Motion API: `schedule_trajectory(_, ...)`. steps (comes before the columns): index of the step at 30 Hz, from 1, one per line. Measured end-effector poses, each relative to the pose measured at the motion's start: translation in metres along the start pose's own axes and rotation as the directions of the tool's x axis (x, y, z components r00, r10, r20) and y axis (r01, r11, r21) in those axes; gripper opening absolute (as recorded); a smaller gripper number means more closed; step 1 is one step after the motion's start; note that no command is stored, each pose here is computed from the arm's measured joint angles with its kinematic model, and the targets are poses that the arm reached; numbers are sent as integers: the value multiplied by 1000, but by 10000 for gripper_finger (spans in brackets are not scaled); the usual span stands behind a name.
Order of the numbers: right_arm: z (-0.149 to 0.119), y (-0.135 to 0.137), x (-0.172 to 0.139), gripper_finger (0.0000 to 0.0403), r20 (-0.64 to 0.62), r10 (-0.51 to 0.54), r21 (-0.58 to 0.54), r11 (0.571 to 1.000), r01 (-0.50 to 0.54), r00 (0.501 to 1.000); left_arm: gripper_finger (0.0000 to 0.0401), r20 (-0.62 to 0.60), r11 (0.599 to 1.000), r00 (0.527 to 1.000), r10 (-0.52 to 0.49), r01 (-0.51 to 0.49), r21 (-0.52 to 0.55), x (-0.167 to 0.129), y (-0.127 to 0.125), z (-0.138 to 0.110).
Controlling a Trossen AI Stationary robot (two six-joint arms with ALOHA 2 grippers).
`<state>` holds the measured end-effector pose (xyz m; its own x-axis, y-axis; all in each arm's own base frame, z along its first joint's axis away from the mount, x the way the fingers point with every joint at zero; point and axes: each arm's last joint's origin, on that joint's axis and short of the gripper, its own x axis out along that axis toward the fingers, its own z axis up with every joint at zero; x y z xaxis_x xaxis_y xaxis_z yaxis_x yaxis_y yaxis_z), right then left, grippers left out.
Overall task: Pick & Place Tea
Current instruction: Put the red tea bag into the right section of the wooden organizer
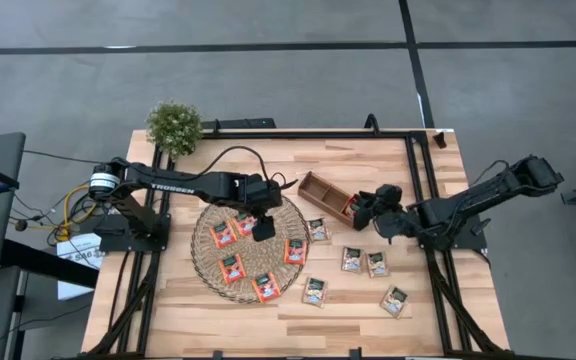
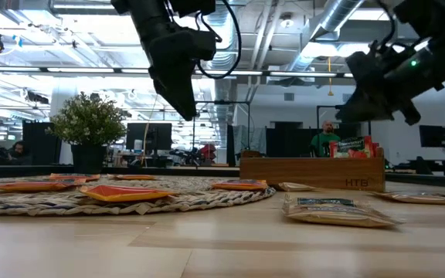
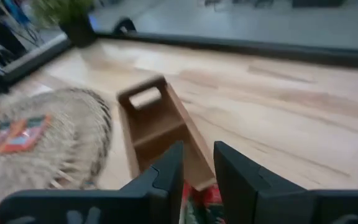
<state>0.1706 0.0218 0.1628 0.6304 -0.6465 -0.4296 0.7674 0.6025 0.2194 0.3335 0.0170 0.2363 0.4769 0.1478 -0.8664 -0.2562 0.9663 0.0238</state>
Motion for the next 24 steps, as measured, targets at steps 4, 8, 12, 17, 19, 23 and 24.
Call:
schedule_trajectory(4,-1,-2,2,81,-36,-2,-20,1000,2,999,241,0,1000,1000,-4,4,-9,0,-3,-1)
schedule_trajectory(8,-5,-5,1,81,-96,6,-25,1000,-8,995,241,0,1000,1000,-4,4,-15,0,-3,-1)
schedule_trajectory(12,-9,-6,-2,81,-133,9,-21,1000,-12,991,241,11,1000,1000,-5,5,-18,0,-3,1)
schedule_trajectory(17,-14,-6,-6,81,-157,13,-18,1000,-16,988,241,23,1000,1000,-7,8,-19,0,-3,2)
schedule_trajectory(19,-16,-6,-8,81,-164,15,-14,1000,-17,986,241,22,1000,1000,-7,8,-19,0,-3,2)
schedule_trajectory(23,-18,-5,-11,81,-172,24,-10,1000,-26,985,241,23,1000,1000,-7,7,-19,0,-3,2)
schedule_trajectory(24,-18,-5,-11,81,-173,25,-10,1000,-27,985,241,23,1000,1000,-7,8,-19,0,-3,2)
